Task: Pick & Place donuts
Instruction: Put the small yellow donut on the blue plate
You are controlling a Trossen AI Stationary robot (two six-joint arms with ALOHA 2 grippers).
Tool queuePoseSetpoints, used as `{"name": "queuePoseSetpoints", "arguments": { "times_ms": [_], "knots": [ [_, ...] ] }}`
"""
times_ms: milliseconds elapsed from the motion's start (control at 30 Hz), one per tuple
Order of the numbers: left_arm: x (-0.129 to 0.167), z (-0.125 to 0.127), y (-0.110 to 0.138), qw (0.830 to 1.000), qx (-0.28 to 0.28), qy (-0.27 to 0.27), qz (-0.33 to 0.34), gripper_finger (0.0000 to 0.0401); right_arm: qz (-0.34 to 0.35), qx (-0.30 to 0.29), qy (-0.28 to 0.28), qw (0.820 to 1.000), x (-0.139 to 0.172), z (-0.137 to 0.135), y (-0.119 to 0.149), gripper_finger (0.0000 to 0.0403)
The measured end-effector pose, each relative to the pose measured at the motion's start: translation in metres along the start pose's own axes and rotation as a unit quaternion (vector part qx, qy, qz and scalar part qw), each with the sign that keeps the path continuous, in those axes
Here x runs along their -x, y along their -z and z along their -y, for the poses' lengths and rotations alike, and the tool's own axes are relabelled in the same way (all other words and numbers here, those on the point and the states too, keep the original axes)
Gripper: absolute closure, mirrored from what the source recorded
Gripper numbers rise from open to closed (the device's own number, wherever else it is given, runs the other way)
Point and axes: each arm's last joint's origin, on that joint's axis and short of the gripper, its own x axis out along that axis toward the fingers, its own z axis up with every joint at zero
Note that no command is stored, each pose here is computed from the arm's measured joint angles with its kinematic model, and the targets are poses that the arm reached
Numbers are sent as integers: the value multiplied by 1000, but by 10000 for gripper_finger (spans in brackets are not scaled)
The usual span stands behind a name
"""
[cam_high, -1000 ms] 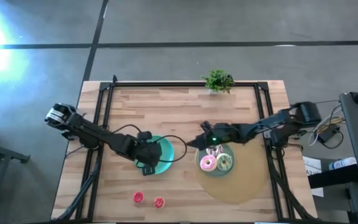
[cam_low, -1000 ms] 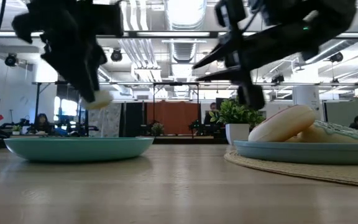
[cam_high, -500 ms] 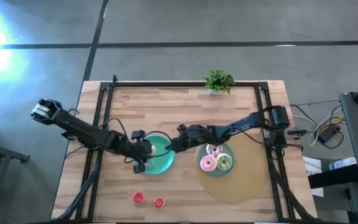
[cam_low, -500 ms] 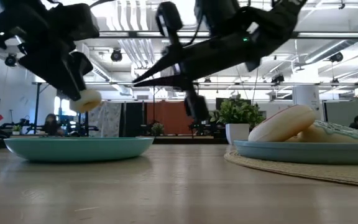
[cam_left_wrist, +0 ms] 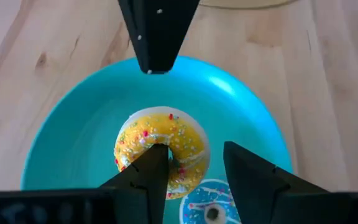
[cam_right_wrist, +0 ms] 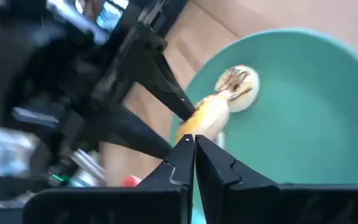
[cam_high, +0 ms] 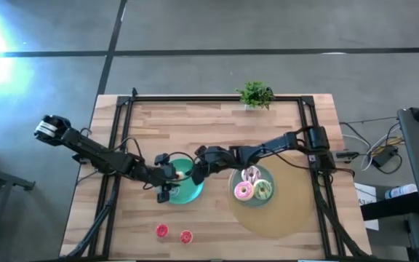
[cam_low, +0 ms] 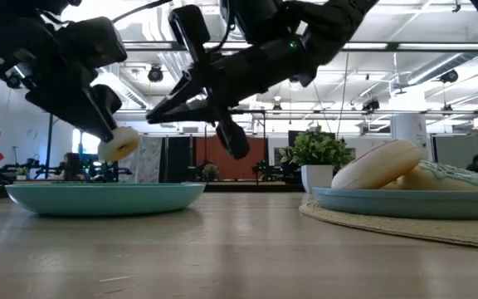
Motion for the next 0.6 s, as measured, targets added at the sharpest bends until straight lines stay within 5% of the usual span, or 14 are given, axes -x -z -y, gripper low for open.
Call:
{"name": "queuePoseSetpoints", "arguments": {
  "times_ms": [233, 600],
  "knots": [
    [-2, -1, -1, 999, 36, 7, 3, 273, 11, 121, 9, 993, 0, -16, -10, 394],
    [-2, 0, -9, 996, 69, 32, 37, 273, 6, 184, 14, 983, -8, -12, -8, 394]
  ]
}}
